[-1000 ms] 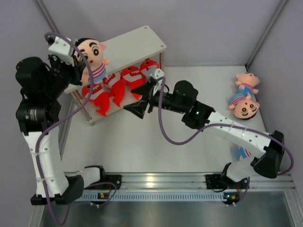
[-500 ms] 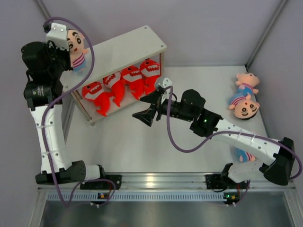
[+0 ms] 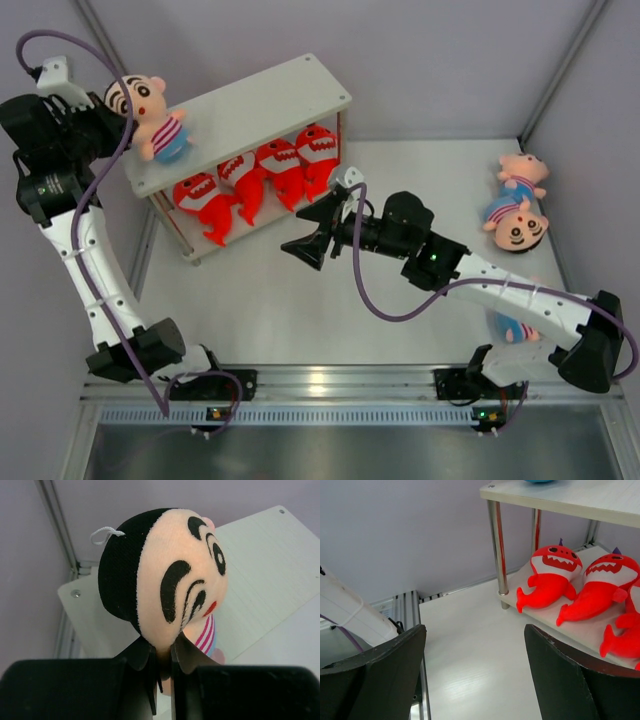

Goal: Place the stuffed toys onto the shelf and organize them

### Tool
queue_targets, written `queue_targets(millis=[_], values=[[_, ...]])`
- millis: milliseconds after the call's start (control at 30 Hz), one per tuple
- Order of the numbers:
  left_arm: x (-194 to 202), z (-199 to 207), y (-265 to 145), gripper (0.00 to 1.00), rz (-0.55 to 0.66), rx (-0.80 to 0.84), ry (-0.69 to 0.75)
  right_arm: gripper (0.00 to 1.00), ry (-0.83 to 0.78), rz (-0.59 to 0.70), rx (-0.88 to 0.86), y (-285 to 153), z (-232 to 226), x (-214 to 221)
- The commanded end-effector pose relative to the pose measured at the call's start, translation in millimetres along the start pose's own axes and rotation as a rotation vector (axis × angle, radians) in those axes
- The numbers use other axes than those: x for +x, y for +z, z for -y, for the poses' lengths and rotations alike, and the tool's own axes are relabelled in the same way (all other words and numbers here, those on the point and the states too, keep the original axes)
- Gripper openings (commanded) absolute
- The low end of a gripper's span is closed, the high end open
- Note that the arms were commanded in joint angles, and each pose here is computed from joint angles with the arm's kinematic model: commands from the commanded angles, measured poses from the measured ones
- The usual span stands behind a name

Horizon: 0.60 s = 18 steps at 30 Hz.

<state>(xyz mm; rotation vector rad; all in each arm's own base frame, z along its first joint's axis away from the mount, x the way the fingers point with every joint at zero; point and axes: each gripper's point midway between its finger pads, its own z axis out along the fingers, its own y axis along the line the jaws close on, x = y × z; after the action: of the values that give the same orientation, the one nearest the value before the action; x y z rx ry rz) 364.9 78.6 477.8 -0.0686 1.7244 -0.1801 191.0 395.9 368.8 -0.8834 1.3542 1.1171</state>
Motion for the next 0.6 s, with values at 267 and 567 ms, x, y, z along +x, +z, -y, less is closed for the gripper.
queue_targets(millis=[267, 567], values=[[22.2, -34.2, -6.7, 0.0, -0.058, 0.016, -0.428, 0.8, 0.032, 0.031, -0.028, 6.4, -4.2, -5.0], [78.5, -46.0, 11.8, 0.07, -0.198, 0.048, -0.546, 0.8, 0.056, 0.024, -0.033, 12.5, -3.2, -0.9]])
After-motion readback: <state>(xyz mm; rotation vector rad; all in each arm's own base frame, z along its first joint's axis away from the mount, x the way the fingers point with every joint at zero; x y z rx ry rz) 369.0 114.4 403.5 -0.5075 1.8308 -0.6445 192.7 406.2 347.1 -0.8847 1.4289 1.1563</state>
